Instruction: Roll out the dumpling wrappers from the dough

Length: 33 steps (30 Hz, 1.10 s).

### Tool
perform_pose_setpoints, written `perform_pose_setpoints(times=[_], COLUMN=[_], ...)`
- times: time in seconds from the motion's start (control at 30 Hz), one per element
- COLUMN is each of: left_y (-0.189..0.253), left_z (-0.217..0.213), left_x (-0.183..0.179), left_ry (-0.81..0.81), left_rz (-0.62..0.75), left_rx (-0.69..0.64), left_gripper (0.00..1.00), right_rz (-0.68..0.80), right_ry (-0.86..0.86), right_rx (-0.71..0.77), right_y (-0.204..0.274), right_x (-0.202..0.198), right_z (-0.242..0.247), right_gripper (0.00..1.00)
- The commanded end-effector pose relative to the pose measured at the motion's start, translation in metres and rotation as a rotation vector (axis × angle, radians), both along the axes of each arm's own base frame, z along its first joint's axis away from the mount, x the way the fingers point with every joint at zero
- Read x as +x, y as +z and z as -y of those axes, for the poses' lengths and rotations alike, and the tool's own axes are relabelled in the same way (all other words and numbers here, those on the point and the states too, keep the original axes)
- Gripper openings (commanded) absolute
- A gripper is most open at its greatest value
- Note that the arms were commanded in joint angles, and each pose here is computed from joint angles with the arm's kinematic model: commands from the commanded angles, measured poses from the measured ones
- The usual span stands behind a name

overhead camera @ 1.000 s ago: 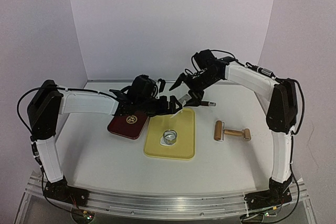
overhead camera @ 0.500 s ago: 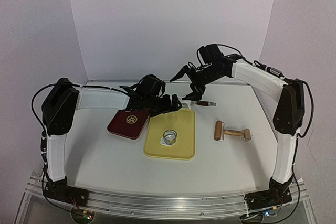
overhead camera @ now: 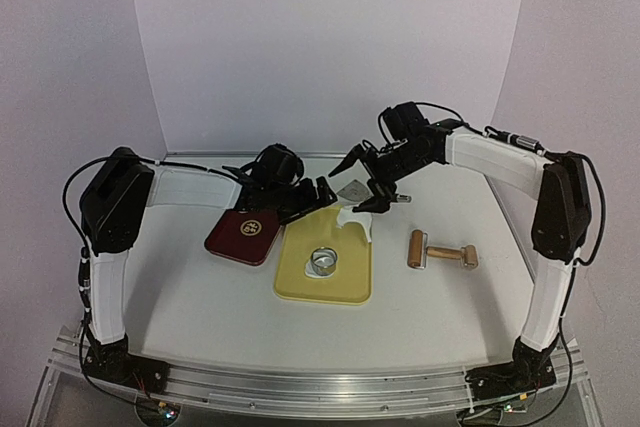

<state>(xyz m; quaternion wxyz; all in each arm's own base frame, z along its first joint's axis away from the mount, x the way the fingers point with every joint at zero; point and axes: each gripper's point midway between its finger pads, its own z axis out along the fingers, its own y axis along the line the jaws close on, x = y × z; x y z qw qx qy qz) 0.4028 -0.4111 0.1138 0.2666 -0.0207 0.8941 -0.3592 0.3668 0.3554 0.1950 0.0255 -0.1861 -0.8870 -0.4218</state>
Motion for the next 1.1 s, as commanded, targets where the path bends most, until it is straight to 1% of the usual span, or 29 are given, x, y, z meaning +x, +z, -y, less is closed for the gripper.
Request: perform_pose_setpoints(times=[0.0, 0.13, 0.23, 0.4, 0.5, 0.6, 0.7, 1.07], left_y=[0.028, 0.036, 0.05, 0.068, 0.078, 0.086, 0.084, 0.047], left_z=[0.01, 0.0, 0.0, -0.009, -0.005, 0.008, 0.02, 0.038], left_x=[-0.006, -0.018, -0.033, -0.052, -0.056, -0.057, -0.055, -0.037], left_ry=[-0.047, -0.067, -0.132, -0.168, -0.199, -0.245, -0.274, -0.27], left_rz=[0.04, 0.069, 0.117, 0.174, 0.193, 0.2, 0.192, 0.091], left_rx=[-0.107, -0.123, -0.172, -0.251, -0.283, -0.317, -0.323, -0.229], left_gripper=[0.99, 0.99, 0.99, 0.99, 0.99, 0.99, 0.99, 0.99], right_rz=[0.078, 0.094, 0.087, 0.092, 0.084, 0.077, 0.073, 0.09], right_ry=[0.007, 0.005, 0.007, 0.012, 0.018, 0.021, 0.025, 0.038], right_rx=[0.084, 0.056, 0.051, 0.06, 0.064, 0.063, 0.064, 0.078], right_y=[0.029, 0.017, 0.009, 0.006, 0.003, -0.001, -0.002, 0.007], right_x=[0.005, 0.014, 0.019, 0.03, 0.032, 0.033, 0.031, 0.028], right_z=[-0.009, -0.01, -0.014, -0.022, -0.025, -0.026, -0.026, -0.026], right_gripper=[0.94, 0.94, 0.94, 0.94, 0.94, 0.94, 0.94, 0.94])
